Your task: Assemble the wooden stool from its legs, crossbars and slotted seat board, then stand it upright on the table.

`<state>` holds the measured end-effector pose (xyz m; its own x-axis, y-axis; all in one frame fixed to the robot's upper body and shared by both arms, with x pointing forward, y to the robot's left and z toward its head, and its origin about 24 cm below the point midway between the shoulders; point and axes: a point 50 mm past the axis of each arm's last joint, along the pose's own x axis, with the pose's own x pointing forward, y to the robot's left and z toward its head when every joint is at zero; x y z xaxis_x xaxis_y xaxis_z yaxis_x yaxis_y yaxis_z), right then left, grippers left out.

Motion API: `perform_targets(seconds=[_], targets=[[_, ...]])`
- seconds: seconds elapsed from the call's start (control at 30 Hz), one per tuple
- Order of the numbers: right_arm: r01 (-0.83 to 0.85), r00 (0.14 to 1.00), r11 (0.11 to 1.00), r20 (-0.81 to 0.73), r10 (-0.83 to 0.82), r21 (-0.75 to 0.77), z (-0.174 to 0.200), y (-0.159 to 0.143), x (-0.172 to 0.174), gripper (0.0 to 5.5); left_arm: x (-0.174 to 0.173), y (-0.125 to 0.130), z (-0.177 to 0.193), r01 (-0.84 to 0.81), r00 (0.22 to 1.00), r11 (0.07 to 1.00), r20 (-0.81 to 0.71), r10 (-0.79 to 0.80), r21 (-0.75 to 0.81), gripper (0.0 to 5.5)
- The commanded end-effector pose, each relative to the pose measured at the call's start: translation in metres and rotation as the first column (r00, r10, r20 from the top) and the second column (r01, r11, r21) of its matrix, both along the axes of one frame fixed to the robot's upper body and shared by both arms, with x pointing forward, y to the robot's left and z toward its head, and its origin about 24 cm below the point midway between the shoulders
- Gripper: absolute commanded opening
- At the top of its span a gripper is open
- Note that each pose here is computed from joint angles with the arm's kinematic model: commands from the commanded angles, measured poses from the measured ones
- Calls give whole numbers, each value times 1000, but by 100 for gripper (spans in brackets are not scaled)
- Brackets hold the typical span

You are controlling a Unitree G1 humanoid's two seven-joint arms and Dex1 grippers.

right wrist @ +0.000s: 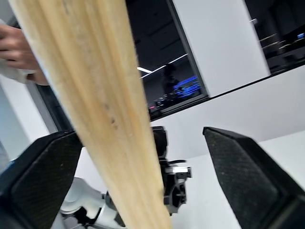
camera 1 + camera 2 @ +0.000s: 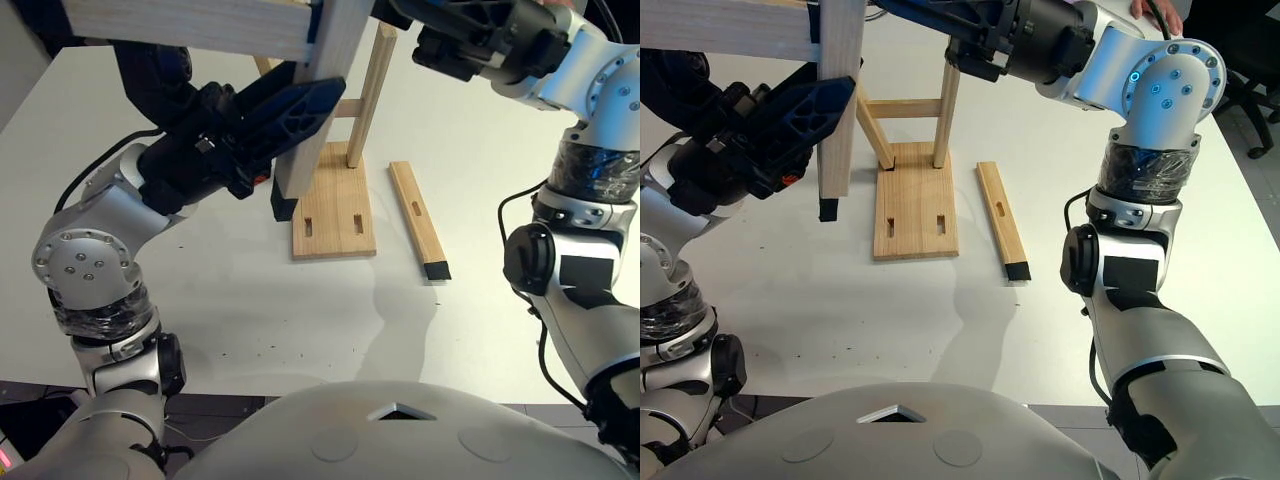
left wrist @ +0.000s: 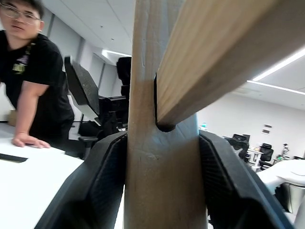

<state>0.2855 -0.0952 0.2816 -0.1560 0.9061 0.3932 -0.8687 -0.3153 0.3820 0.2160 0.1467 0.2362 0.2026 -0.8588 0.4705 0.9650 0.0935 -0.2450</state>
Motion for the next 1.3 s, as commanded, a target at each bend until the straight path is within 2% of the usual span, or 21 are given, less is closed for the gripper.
perform_targets(seconds=[0.03,0.4,0.97,1.3], targets=[[-75,996,996,43,73,45,8,5,-14,450,-3,-6,5,22,1000,999,11,-21,-37,215],[-69,997,996,42,66,59,5,13,-21,450,-8,-10,1,36,999,996,-23,-38,-78,215],[-65,997,996,32,63,61,1,22,-27,219,-11,-17,1,54,998,995,-34,-57,-84,215],[-60,998,995,12,60,76,3,18,-27,217,-7,-14,-1,15,998,998,-57,-19,-60,215]])
